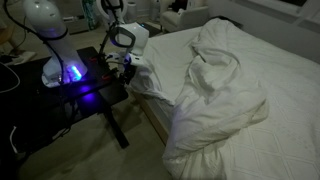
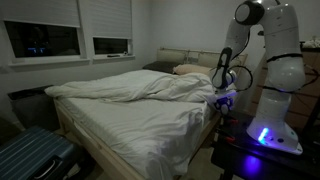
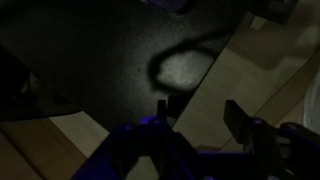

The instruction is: Spread the corner of the bed well

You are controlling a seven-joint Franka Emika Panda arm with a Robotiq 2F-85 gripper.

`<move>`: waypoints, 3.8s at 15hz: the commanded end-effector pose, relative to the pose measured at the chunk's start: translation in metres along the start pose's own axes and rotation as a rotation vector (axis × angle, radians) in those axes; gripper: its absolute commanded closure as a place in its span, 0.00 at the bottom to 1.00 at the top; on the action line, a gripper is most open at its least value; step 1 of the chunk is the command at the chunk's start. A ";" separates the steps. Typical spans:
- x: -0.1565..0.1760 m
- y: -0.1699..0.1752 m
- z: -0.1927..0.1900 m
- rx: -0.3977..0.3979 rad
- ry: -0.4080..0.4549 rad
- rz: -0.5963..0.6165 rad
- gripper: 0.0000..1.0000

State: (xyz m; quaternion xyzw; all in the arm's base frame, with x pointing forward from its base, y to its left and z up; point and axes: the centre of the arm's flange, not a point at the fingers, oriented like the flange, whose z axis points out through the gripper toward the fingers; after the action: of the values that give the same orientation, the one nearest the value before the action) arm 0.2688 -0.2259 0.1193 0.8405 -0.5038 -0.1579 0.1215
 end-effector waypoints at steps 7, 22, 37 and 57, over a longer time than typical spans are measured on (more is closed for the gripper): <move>0.023 -0.003 0.003 0.076 0.087 0.094 0.00; 0.044 -0.064 -0.033 0.291 0.270 0.310 0.00; 0.209 -0.007 0.002 0.231 0.437 0.489 0.00; 0.256 -0.032 0.028 0.262 0.267 0.322 0.34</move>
State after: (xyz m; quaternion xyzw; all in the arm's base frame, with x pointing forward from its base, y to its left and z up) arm 0.3992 -0.4277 0.0497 0.7758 -0.6180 0.0621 0.1113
